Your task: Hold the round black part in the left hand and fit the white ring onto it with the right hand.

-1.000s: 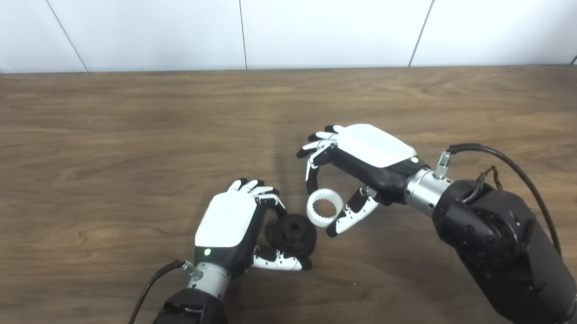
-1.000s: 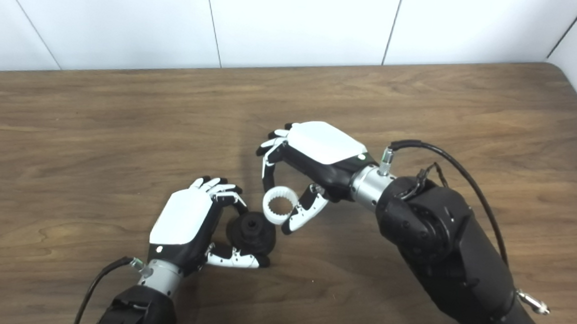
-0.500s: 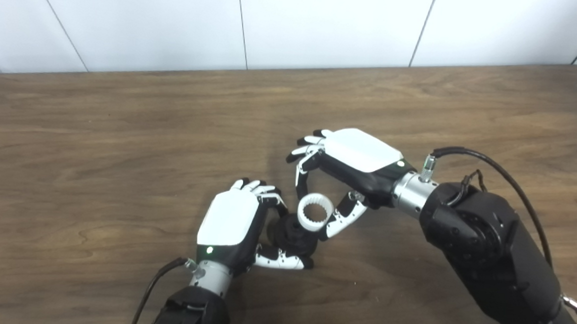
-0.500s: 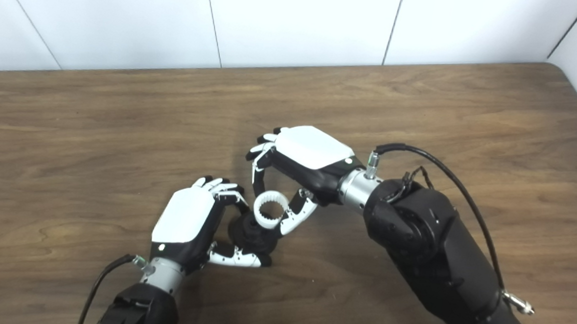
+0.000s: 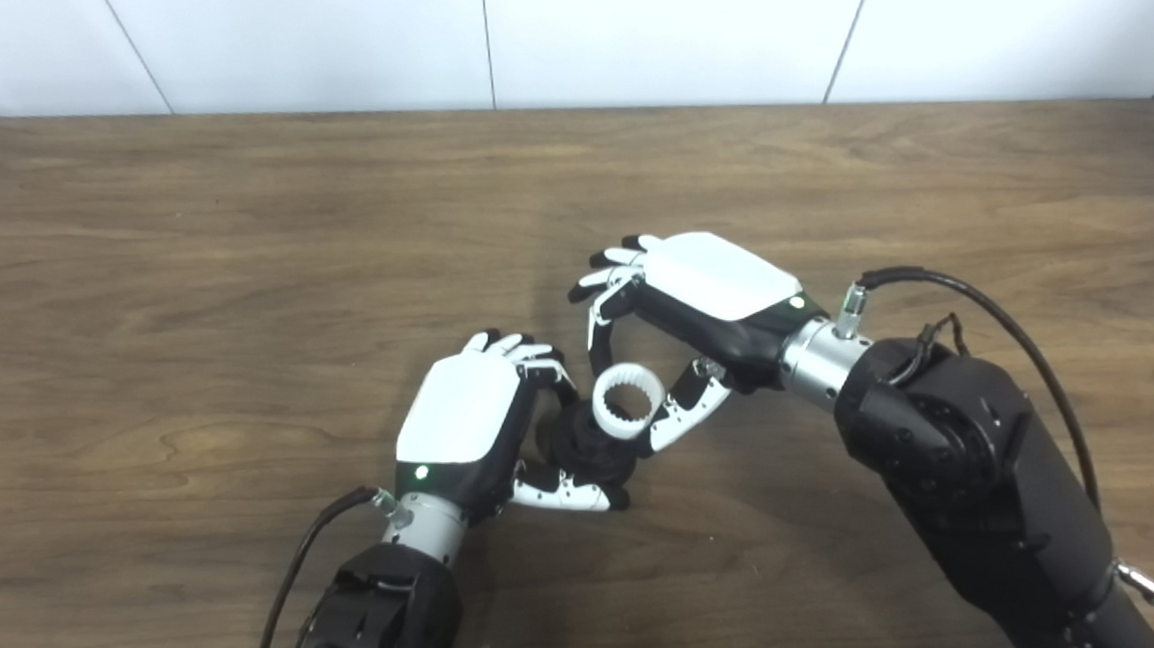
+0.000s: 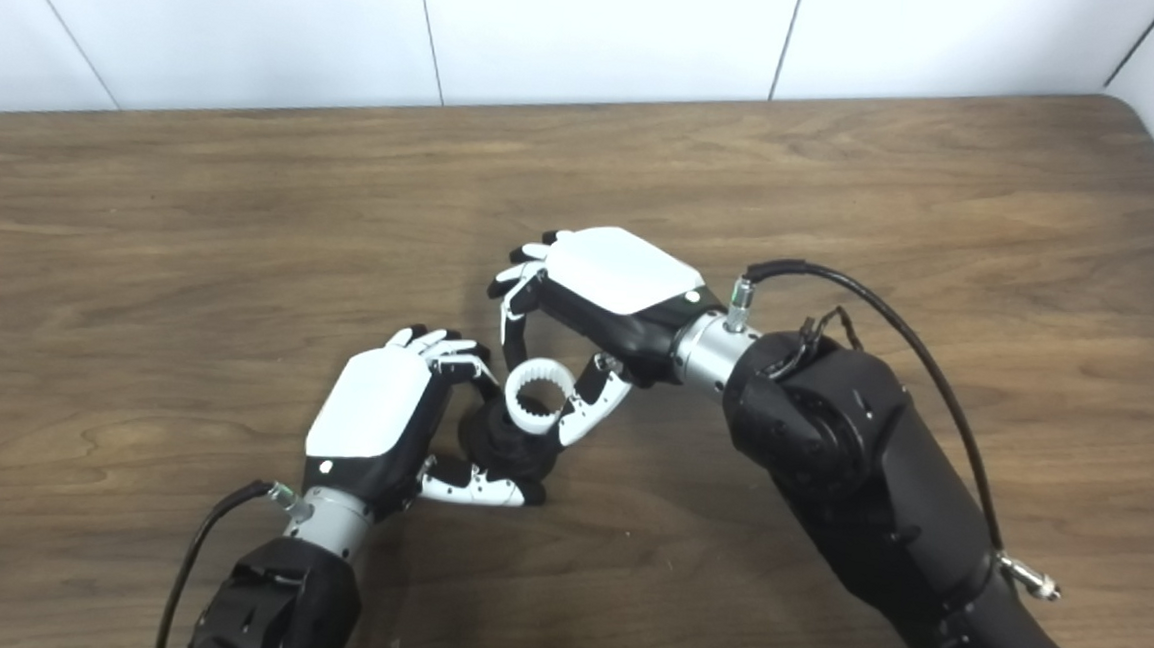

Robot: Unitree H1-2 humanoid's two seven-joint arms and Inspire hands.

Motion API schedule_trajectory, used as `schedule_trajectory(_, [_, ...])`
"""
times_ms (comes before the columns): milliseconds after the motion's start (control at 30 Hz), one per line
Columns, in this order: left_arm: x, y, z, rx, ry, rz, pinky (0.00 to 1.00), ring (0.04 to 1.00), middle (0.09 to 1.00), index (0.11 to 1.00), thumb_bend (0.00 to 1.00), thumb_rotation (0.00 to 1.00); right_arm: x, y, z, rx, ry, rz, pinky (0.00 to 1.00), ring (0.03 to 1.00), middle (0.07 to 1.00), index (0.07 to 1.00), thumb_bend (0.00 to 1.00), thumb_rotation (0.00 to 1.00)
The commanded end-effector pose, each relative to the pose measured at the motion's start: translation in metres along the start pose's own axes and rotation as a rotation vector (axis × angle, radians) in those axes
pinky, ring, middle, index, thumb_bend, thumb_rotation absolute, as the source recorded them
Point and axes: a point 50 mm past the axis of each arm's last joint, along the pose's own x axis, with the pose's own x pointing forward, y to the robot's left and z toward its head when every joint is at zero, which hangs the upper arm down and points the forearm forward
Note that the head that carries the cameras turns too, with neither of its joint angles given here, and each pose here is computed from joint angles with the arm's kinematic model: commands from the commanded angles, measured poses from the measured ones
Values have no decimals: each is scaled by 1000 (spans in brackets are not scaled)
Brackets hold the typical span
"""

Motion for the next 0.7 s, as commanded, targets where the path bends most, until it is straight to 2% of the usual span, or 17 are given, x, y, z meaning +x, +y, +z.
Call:
schedule_trajectory(0, [-3, -6, 1, 6, 12, -64, 958, 889, 804, 486, 519, 49, 1, -8, 6, -35, -30, -32, 1000, 944, 852, 485, 524, 135])
schedule_trajectory(667, [-4, -4, 3, 1, 10, -63, 957, 889, 803, 485, 519, 49, 4, 6, 14, -18, -36, -10, 1000, 947, 855, 484, 524, 135])
